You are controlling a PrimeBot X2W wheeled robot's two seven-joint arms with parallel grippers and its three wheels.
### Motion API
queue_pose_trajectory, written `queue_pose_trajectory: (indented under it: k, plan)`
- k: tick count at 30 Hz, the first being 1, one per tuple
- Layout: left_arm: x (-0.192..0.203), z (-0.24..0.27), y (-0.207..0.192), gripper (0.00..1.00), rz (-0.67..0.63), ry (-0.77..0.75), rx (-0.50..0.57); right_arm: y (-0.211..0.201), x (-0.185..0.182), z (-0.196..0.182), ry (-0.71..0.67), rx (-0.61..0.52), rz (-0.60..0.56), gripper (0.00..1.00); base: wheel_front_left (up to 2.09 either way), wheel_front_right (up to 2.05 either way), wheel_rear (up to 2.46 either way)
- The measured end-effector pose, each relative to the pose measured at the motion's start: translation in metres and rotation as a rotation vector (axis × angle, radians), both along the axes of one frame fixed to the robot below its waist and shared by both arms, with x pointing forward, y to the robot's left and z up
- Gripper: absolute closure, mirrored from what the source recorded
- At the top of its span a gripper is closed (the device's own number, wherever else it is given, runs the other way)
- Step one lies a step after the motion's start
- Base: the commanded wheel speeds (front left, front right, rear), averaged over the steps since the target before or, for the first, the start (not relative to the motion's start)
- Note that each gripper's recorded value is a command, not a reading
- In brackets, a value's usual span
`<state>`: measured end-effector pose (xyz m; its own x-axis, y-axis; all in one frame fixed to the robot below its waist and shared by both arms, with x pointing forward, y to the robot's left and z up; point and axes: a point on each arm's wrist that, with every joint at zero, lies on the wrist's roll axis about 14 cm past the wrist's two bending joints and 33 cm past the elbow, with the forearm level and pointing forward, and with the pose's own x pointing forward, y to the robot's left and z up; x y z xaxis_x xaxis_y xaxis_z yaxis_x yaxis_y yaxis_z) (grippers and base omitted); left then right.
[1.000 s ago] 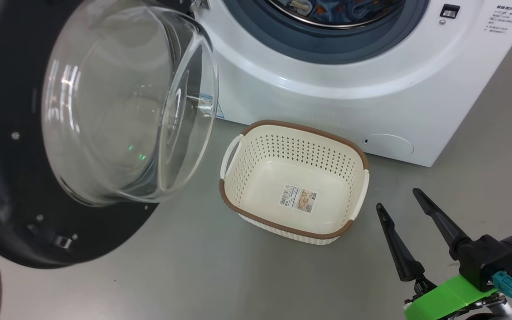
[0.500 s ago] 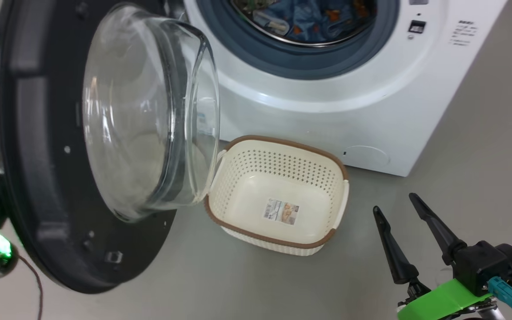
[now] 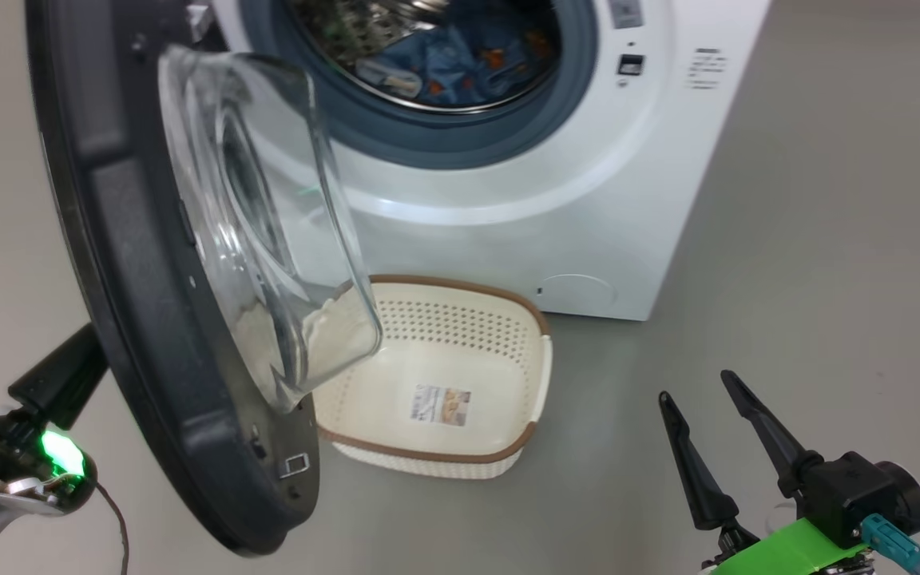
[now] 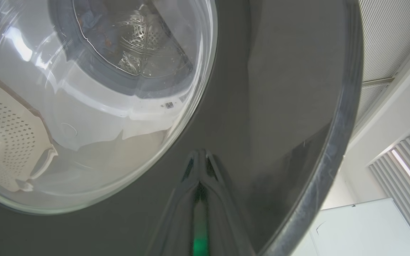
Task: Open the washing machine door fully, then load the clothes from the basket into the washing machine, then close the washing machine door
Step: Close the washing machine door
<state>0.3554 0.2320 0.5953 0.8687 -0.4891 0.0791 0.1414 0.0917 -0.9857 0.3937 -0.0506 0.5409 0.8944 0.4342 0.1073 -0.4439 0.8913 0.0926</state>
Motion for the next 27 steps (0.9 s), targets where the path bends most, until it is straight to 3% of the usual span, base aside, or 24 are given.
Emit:
queue_pose_trajectory:
  k: [27]
  plan:
    - [0.059,-0.009,-0.111,1.0,-0.293,0.038,-0.076,-0.091,-0.042,-0.002,0.009,0.033,-0.281,0.0,0.0,0.0,0.0]
